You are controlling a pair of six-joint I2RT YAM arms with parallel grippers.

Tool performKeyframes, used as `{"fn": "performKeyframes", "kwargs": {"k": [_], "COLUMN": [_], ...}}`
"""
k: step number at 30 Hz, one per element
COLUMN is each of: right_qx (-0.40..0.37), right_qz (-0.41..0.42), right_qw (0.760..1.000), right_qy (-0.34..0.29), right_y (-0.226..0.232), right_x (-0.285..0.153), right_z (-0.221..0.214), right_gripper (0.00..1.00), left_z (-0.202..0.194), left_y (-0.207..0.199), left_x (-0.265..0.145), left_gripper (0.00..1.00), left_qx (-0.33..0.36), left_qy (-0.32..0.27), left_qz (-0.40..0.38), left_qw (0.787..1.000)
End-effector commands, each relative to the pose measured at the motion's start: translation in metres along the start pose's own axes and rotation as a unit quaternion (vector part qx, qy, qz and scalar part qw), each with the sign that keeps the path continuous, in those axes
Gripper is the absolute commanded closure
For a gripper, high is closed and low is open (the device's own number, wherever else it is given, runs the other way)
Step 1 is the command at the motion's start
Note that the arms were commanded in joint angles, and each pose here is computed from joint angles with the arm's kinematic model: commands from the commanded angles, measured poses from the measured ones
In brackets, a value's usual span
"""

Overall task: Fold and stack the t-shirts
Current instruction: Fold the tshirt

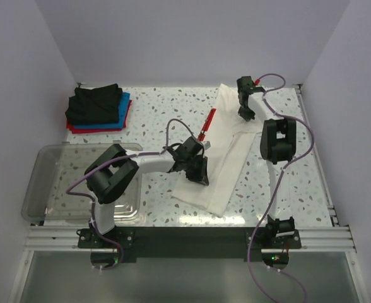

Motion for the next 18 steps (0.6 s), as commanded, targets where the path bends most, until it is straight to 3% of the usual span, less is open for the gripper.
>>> {"fn": "performKeyframes", "kwargs": {"k": [1, 14, 18], "right_qx": [0.042, 0.045, 0.045], "right_qz": [0.057, 0.184, 0.219], "right_qw": [0.997, 0.982, 0.975], "right_qy": [0.002, 0.023, -0.003], "right_y": [0.05, 0.119, 0.127], "right_x": [0.023, 0.004, -0.035], "right_z": [-0.019, -0.032, -0.01], "right_gripper": [1.0, 1.0, 0.9], "left_z": [0.014, 0.063, 0.081], "left_y": [-0.025, -0.081, -0.082], "left_x": [0.01, 0.01, -0.015], "left_gripper": [0.79, 0.78, 0.78], "left_qx": [-0.003, 0.06, 0.08], "left_qy": [-0.017, -0.1, -0.129], "left_qz": [-0.041, -0.122, -0.103], "left_qw": [0.999, 0.986, 0.983]}}
Point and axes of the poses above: each gripper's point midway between its finger pads, its own x axis out along the fingers, its own y axis along the line the jaws close on, z = x × y, the point moved 5 cm from there along -x, back along the fingers, and after that the axes turned 14 degrees about x, right-handed, at the moved point
